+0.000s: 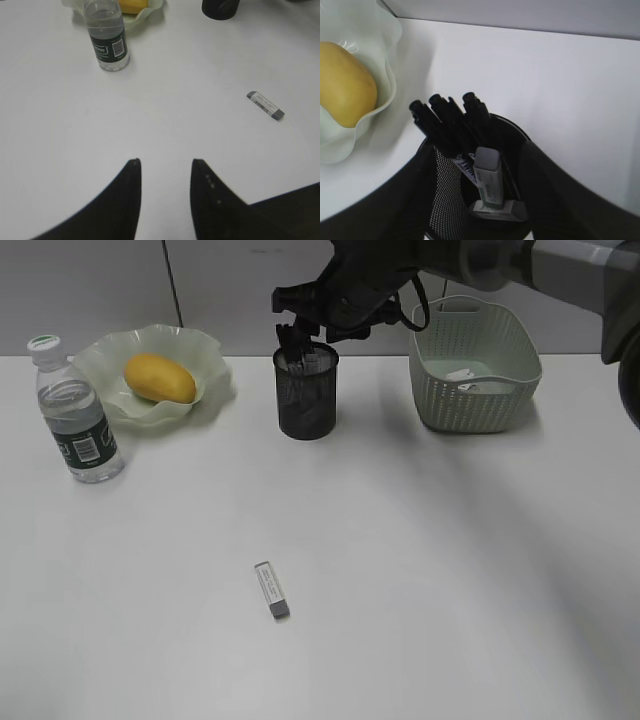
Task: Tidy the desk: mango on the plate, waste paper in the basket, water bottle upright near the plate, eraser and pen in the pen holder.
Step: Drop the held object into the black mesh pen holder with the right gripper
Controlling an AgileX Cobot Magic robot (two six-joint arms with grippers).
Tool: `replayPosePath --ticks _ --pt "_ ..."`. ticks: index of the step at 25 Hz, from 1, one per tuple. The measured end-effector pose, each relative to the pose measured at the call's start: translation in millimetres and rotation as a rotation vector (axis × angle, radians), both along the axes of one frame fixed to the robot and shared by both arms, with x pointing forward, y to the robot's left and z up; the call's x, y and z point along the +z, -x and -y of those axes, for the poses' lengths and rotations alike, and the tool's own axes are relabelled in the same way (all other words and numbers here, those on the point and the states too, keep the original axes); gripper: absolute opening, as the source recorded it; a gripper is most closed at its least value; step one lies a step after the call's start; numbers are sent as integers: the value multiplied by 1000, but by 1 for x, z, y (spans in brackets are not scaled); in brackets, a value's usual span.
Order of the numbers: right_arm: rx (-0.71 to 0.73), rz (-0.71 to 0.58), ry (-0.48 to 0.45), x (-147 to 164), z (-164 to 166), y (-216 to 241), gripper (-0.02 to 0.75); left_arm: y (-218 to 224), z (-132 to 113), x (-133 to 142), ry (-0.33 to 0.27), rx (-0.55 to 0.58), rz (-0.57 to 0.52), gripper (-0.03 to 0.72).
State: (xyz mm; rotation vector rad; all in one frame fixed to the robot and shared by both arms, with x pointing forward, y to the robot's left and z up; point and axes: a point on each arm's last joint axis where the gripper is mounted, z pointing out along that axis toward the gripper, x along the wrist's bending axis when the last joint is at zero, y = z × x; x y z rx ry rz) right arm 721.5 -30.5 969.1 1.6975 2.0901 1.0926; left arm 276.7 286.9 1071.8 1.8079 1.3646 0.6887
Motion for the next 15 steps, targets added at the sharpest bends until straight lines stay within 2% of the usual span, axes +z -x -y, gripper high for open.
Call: replayPosePath --ticks 6,15 --pt "23 -43 31 8 0 3 462 0 0 0 0 0 0 259" --pt "138 -156 113 62 7 27 465 0 0 0 0 0 0 255"
